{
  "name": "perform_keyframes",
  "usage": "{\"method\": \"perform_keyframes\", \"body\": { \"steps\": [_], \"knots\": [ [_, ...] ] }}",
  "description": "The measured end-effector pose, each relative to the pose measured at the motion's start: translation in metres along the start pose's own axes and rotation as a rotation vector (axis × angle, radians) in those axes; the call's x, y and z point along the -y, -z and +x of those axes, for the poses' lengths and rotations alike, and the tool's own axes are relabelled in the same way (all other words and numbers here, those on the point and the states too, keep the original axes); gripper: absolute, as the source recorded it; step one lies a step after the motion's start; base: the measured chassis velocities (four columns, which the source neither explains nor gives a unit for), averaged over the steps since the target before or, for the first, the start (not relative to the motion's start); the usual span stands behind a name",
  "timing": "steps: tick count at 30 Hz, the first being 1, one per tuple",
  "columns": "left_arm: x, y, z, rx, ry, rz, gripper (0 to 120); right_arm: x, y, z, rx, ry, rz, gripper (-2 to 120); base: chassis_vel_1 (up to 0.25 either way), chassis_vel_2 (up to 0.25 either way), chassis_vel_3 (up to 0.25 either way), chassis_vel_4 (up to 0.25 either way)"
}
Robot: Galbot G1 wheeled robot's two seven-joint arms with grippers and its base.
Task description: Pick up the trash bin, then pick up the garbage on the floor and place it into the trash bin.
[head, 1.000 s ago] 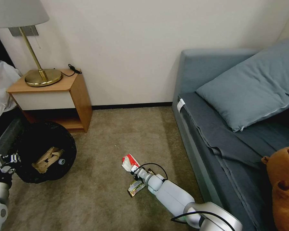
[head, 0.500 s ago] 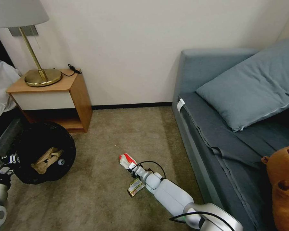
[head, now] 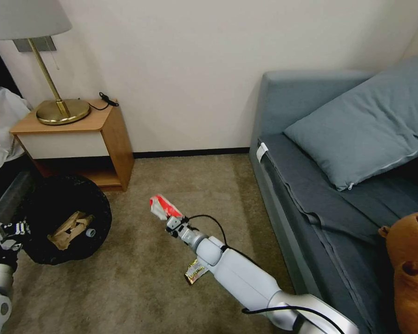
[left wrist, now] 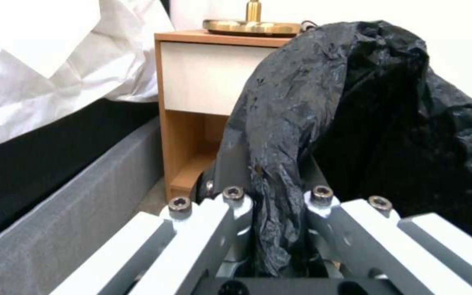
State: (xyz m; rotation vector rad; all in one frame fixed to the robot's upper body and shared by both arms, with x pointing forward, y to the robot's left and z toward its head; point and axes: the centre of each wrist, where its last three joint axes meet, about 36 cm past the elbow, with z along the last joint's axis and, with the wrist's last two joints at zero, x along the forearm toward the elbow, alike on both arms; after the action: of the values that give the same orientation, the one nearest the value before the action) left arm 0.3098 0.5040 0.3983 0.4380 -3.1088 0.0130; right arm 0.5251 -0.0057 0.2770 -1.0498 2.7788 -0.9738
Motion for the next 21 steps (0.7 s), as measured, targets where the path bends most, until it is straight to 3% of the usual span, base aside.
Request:
{"method": "perform_keyframes", "body": {
  "steps": [9, 10, 11, 13, 14, 15, 16, 17, 18, 19, 20, 21],
  "knots": [
    [0.009, 0.002, -0.007, -0.005, -0.019, 0.007, 5, 0.066, 0.051, 0.011, 0.129, -0.052, -0.008, 0, 0.0, 0.0, 0.0, 0.0],
    [0.015, 0.006, -0.011, 0.0, -0.03, 0.011, 5, 0.092, 0.082, 0.016, 0.194, -0.034, 0.001, 0, 0.0, 0.0, 0.0, 0.0],
    [0.015, 0.006, -0.011, 0.0, -0.03, 0.011, 5, 0.092, 0.082, 0.016, 0.194, -0.034, 0.001, 0, 0.0, 0.0, 0.0, 0.0],
    [0.022, 0.01, -0.014, 0.002, -0.036, 0.02, 5, 0.125, 0.131, 0.019, 0.273, 0.007, -0.02, 0, 0.0, 0.0, 0.0, 0.0],
    [0.025, 0.01, -0.015, 0.003, -0.037, 0.025, 5, 0.132, 0.149, 0.022, 0.299, 0.043, -0.073, 0, 0.0, 0.0, 0.0, 0.0],
    [0.025, 0.01, -0.015, 0.003, -0.037, 0.025, 5, 0.132, 0.149, 0.022, 0.299, 0.043, -0.073, 0, 0.0, 0.0, 0.0, 0.0],
    [0.028, 0.011, -0.016, 0.005, -0.037, 0.032, 5, 0.136, 0.178, 0.027, 0.326, 0.118, -0.2, 0, 0.0, 0.0, 0.0, 0.0],
    [0.028, 0.011, -0.016, 0.005, -0.037, 0.032, 5, 0.136, 0.178, 0.027, 0.326, 0.118, -0.2, 0, 0.0, 0.0, 0.0, 0.0],
    [0.03, 0.012, -0.017, 0.005, -0.038, 0.037, 5, 0.135, 0.193, 0.032, 0.337, 0.163, -0.271, 0, 0.0, 0.0, 0.0, 0.0],
    [0.033, 0.012, -0.018, 0.005, -0.037, 0.048, 5, 0.128, 0.223, 0.041, 0.363, 0.256, -0.399, 0, 0.0, 0.0, 0.0, 0.0],
    [0.033, 0.012, -0.018, 0.005, -0.037, 0.048, 5, 0.128, 0.223, 0.041, 0.363, 0.256, -0.399, 0, 0.0, 0.0, 0.0, 0.0],
    [0.034, 0.012, -0.018, 0.007, -0.037, 0.052, 5, 0.124, 0.236, 0.045, 0.371, 0.299, -0.455, 0, 0.0, 0.0, 0.0, 0.0]
  ]
}}
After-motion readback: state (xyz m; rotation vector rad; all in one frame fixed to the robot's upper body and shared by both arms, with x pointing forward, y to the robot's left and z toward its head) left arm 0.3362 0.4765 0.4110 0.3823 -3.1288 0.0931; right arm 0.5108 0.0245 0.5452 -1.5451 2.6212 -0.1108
